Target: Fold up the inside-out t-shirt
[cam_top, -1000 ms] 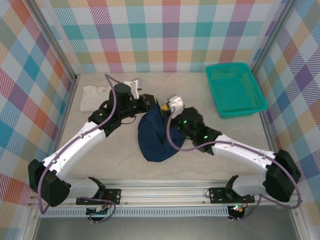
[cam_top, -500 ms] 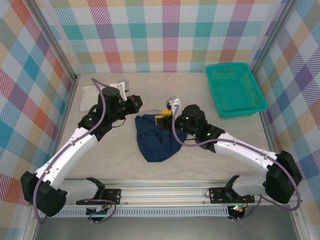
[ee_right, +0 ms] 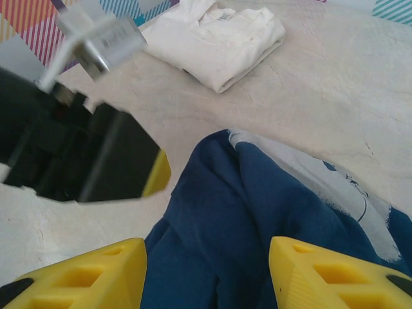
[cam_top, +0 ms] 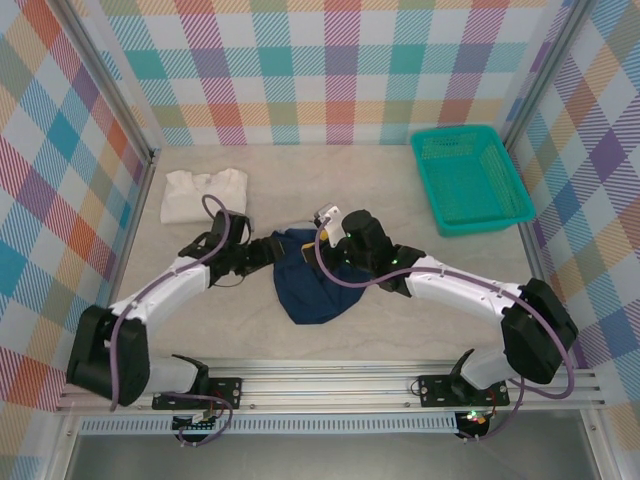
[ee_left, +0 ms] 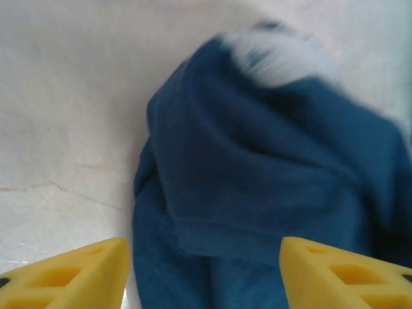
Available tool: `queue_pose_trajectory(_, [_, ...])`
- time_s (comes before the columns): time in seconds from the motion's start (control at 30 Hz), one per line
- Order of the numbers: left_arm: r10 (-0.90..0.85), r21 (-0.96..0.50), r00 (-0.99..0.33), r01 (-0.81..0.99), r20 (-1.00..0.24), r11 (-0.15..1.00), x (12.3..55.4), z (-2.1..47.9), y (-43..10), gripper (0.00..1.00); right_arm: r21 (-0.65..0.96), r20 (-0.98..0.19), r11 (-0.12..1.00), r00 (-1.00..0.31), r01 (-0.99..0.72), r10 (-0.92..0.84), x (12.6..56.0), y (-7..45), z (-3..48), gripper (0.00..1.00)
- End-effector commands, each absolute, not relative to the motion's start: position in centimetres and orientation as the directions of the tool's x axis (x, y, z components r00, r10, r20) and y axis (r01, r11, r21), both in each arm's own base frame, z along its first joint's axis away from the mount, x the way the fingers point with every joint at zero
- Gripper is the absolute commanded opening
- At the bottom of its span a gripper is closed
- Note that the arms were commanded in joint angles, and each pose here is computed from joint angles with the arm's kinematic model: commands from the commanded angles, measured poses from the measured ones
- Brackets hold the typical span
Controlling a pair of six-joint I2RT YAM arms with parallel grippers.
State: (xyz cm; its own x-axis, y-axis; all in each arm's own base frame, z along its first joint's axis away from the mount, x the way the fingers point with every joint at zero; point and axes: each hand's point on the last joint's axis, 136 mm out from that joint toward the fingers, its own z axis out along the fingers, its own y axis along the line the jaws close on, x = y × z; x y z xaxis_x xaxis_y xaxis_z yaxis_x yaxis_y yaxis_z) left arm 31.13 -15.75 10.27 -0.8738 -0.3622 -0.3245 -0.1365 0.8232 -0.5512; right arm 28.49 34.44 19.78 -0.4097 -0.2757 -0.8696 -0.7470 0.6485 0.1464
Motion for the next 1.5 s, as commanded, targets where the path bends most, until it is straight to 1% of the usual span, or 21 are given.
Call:
queue_pose_trajectory(0.0, [-0.358, -0.634, -0.879, -0.085, -0.316, 0.768, 32.5, 10.7, -17.8, 0.64, 0.141, -0.868, 0.652, -0.409, -0.745, -0.280, 28.8, 34.6, 20.0, 0.53])
queue_pose_trajectory(0.1, [-0.356, -0.635, -0.888, -0.099, -0.291, 0.766, 33.0, 9.2, -18.2, 0.64, 0.142, -0.865, 0.651, -0.413, -0.746, -0.285, 28.8, 34.5, 19.9, 0.53])
queue_pose_trajectory(0.23, [-0.359, -0.659, -0.887, -0.087, -0.289, 0.747, 33.7, 8.9, -18.8, 0.58, 0.143, -0.861, 0.651, -0.418, -0.745, -0.290, 28.7, 34.4, 19.7, 0.53])
queue_pose_trajectory(0.53, [-0.364, -0.692, -0.873, -0.043, -0.325, 0.721, 34.4, 10.7, -19.4, 0.24, 0.147, -0.855, 0.653, -0.428, -0.743, -0.294, 28.6, 34.4, 19.3, 0.52])
queue_pose_trajectory(0.67, [-0.359, -0.701, -0.869, -0.019, -0.341, 0.713, 34.5, 12.2, -19.6, 0.12, 0.139, -0.849, 0.656, -0.430, -0.742, -0.306, 28.6, 34.2, 19.0, 0.52])
queue_pose_trajectory(0.77, [-0.350, -0.697, -0.856, 0.016, -0.380, 0.717, 34.5, 14.9, -19.4, 0.05, 0.121, -0.839, 0.640, -0.423, -0.758, -0.342, 28.0, 33.9, 18.4, 0.53])
queue_pose_trajectory(0.93, [-0.356, -0.742, -0.814, 0.133, -0.460, 0.657, 34.0, 22.5, -20.2, 0.01, 0.156, -0.836, 0.546, -0.404, -0.823, -0.371, 25.7, 34.3, 18.0, 0.57])
queue_pose_trajectory(1.03, [-0.344, -0.755, -0.806, 0.182, -0.482, 0.630, 33.5, 25.3, -21.1, 0.03, 0.187, -0.837, 0.533, -0.418, -0.825, -0.353, 25.5, 34.7, 18.0, 0.59])
queue_pose_trajectory(1.17, [-0.326, -0.750, -0.810, 0.198, -0.488, 0.631, 33.4, 25.9, -21.5, 0.04, 0.180, -0.842, 0.547, -0.415, -0.818, -0.344, 26.5, 35.4, 18.1, 0.59])
queue_pose_trajectory(1.33, [-0.332, -0.765, -0.814, 0.198, -0.476, 0.612, 33.6, 26.3, -22.0, 0.00, 0.193, -0.844, 0.561, -0.428, -0.805, -0.324, 27.7, 36.5, 18.1, 0.59])
queue_pose_trajectory(1.47, [-0.319, -0.771, -0.808, 0.239, -0.495, 0.591, 33.2, 27.8, -23.1, 0.00, 0.223, -0.857, 0.560, -0.434, -0.798, -0.277, 28.8, 37.9, 18.4, 0.60])
